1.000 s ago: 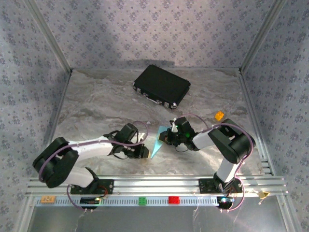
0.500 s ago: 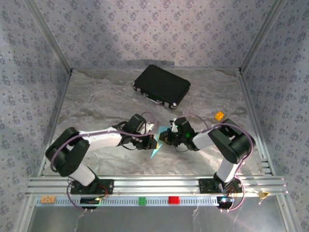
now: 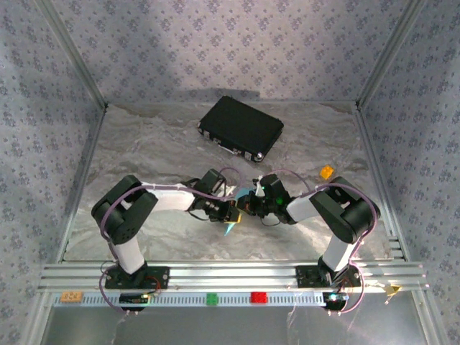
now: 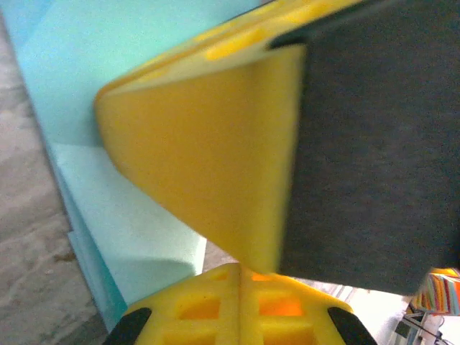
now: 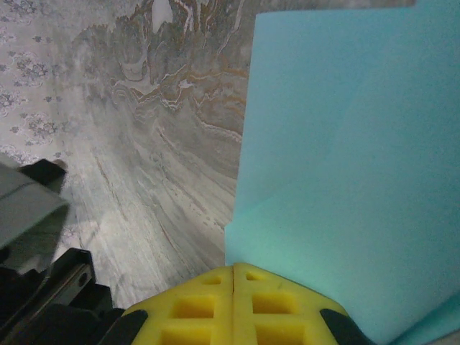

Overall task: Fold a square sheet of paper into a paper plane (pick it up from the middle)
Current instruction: Fold the wing for the fifth time at the center of the table.

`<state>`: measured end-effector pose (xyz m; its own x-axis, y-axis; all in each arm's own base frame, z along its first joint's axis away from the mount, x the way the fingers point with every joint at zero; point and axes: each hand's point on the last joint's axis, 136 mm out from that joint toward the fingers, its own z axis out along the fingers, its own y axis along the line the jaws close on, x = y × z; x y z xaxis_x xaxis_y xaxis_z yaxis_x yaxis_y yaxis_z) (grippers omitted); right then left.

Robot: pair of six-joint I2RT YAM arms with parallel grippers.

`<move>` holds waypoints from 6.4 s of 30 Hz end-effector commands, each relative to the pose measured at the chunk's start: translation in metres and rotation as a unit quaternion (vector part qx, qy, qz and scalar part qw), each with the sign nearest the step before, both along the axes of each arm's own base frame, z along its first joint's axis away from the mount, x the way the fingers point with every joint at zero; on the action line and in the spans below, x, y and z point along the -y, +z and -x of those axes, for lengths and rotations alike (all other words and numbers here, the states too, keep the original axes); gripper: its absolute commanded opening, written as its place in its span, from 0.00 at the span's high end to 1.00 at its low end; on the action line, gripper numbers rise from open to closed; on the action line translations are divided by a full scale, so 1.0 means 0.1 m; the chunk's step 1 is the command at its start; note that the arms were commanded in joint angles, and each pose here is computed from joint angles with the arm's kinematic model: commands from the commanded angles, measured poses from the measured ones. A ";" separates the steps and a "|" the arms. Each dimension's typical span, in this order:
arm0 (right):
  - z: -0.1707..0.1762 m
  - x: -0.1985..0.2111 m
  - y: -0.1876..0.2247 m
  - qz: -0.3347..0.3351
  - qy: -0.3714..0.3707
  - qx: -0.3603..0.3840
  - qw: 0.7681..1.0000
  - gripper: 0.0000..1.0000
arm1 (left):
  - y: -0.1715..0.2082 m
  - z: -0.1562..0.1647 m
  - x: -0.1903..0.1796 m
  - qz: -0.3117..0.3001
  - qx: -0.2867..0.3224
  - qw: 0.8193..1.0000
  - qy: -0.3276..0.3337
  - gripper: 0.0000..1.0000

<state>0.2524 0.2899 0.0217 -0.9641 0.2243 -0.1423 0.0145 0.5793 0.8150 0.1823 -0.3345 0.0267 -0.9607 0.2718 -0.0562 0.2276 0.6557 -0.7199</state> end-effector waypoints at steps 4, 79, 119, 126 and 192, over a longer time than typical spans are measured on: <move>0.23 0.41 -0.58 0.104 -0.037 -0.073 0.991 0.96 | -0.29 0.19 -0.26 -0.052 -0.014 0.999 -0.006 0.99; 0.23 0.40 -0.57 0.101 -0.036 -0.072 0.992 0.96 | 0.45 0.17 -0.34 0.024 0.047 0.998 0.017 0.97; 0.05 0.18 0.18 0.083 -0.011 0.026 0.996 0.94 | -0.27 0.19 -0.22 -0.032 -0.021 0.998 0.041 1.00; 0.07 0.07 0.00 0.082 -0.003 0.005 0.997 0.94 | -0.29 0.19 -0.24 -0.036 -0.021 0.998 0.045 1.00; -0.34 0.63 0.03 0.092 -0.089 0.001 0.992 0.96 | -0.37 0.30 -0.24 -0.035 -0.042 0.998 0.023 1.00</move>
